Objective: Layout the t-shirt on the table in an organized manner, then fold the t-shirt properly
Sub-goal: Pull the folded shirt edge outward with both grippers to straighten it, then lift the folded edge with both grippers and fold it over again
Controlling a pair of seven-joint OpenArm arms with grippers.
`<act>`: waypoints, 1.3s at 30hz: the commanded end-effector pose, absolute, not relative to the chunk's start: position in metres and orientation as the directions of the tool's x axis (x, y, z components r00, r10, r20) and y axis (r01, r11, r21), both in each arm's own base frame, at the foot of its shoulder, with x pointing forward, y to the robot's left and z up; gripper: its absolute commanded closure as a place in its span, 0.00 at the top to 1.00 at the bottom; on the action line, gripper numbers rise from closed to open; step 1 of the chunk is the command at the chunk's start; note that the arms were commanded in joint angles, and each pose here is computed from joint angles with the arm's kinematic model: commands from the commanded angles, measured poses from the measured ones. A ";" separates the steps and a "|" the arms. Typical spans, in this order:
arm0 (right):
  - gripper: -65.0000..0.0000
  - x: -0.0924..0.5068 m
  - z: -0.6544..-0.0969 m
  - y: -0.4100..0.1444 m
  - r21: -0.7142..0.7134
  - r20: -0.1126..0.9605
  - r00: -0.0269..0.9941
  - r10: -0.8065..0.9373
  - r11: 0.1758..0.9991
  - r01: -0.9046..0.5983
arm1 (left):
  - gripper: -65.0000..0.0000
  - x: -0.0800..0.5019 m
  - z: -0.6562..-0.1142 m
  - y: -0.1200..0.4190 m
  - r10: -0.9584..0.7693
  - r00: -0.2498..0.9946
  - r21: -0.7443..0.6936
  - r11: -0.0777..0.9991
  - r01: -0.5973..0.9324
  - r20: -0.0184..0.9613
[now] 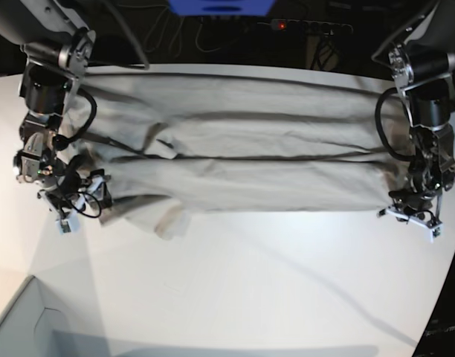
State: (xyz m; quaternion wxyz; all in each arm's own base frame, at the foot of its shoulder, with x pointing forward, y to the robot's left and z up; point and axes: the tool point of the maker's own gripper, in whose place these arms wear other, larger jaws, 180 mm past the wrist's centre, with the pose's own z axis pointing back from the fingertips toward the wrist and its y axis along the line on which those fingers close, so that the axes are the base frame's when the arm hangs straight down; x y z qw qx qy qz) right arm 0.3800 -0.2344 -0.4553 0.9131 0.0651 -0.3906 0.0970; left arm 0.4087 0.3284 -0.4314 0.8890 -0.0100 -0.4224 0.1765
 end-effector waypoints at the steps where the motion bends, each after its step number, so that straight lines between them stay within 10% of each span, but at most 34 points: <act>1: 0.60 0.395 -0.437 -0.241 0.028 0.770 0.627 0.120 0.975 -0.221 | 0.00 0.423 -0.410 0.338 0.311 0.532 -0.165 0.938 -0.304 0.788; 10: 0.00 0.400 -0.433 -0.239 0.029 0.783 0.612 0.116 0.975 -0.222 | 0.00 0.423 -0.410 0.338 0.310 0.533 -0.164 0.939 -0.303 0.788; 39: 0.00 0.423 -0.342 -0.231 -0.142 0.878 0.422 0.225 0.965 -0.218 | 0.00 0.457 -0.335 0.336 0.234 0.408 -0.143 0.960 -0.241 0.883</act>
